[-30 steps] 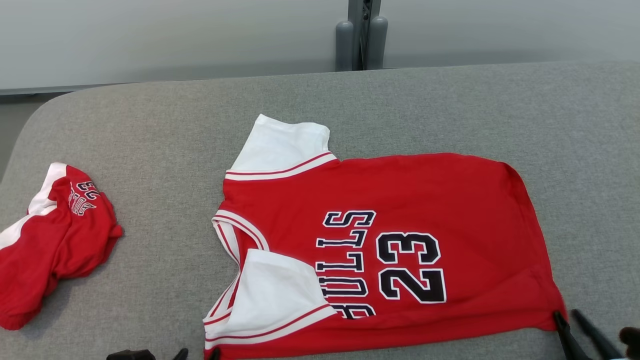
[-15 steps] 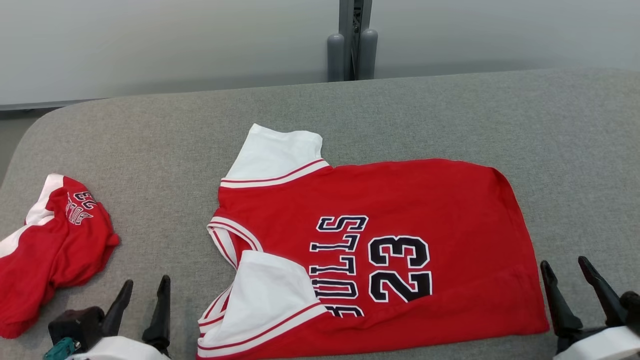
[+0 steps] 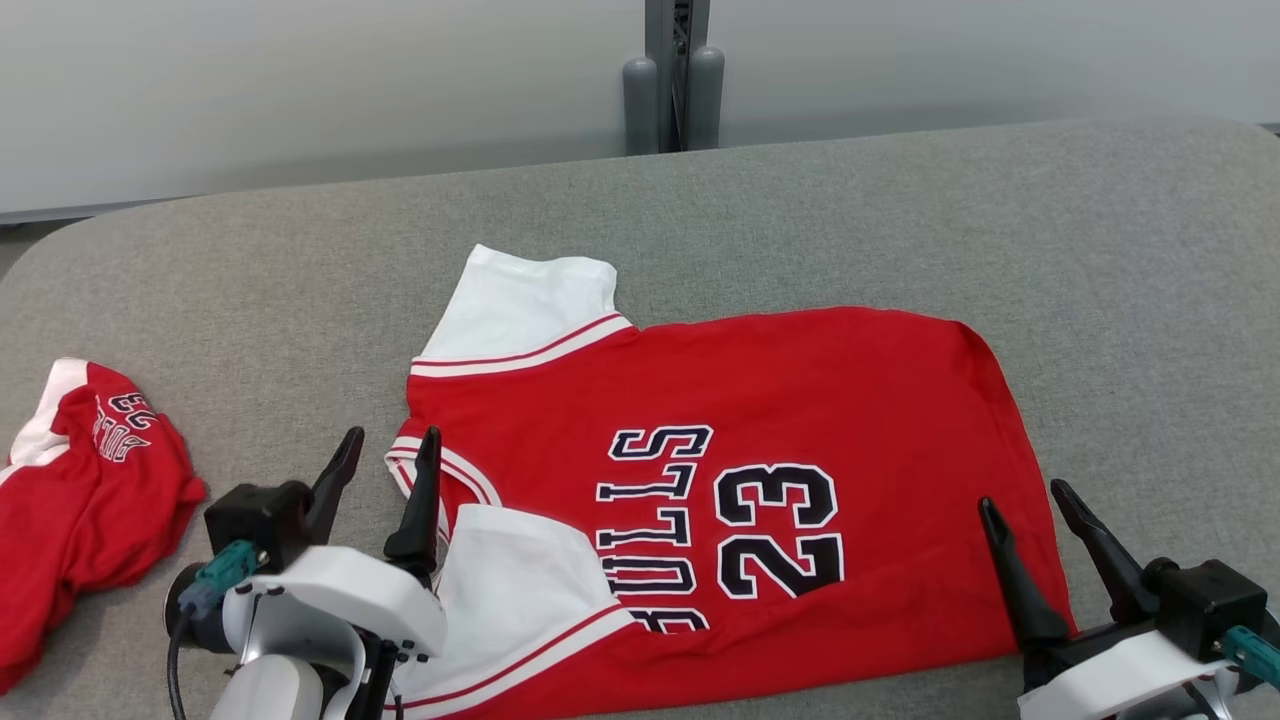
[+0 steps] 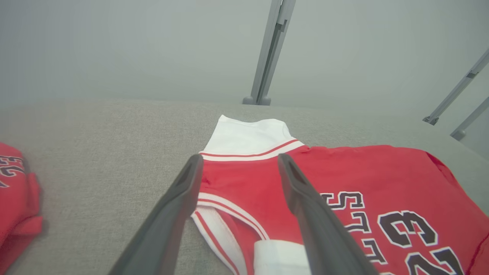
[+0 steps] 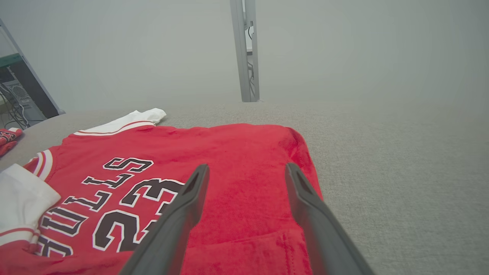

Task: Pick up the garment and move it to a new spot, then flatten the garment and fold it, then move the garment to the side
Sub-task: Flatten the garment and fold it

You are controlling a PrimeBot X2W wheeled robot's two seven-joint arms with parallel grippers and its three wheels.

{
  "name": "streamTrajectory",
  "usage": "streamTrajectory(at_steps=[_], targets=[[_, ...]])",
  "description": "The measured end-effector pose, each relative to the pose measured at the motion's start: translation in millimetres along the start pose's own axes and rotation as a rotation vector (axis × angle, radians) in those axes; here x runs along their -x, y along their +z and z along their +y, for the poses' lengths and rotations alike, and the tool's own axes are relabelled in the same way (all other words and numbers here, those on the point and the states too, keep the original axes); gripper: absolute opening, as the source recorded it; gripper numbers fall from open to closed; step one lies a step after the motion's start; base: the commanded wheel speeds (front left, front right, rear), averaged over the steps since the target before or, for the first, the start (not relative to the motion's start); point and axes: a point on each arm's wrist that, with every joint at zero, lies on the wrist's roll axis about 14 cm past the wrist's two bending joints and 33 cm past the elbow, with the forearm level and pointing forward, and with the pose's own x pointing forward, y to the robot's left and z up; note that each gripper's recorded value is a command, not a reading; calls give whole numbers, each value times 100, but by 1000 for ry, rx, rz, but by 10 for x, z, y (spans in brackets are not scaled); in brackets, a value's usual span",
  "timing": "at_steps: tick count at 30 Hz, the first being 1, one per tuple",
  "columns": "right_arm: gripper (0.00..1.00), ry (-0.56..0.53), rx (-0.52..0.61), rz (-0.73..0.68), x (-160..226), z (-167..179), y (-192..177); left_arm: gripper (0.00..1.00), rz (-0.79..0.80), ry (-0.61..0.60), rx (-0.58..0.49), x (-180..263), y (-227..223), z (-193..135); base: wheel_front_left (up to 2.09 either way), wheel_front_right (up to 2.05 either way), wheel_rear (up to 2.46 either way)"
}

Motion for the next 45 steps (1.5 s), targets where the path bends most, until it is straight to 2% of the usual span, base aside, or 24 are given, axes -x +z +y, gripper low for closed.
streamTrajectory(at_steps=[6, 12, 16, 24, 31, 39, 45], targets=[[100, 2, -4, 20, -69, -4, -64, 100, -1, -70, -37, -317, 138, -234, 0, 0, 0], [100, 0, -15, 21, -235, -40, -76, 100, 15, -141, -80, -844, 244, -439, 0, 0, 0], [100, -19, -37, 28, -315, -99, -121, 100, 60, -173, -126, -1210, 150, -533, 0, 0, 0], [100, -54, -24, 68, -387, -246, -262, 100, 246, -79, -216, -1845, -231, -301, 0, 0, 0], [100, -73, -18, 112, -394, -324, -410, 100, 477, 15, -262, -2070, -634, -30, 0, 0, 0], [100, -64, 1, 122, -376, -319, -411, 100, 521, 69, -300, -2128, -709, 103, 0, 0, 0], [100, -81, 9, 119, -319, -368, -378, 100, 525, 59, -290, -2161, -709, 74, 0, 0, 0]])
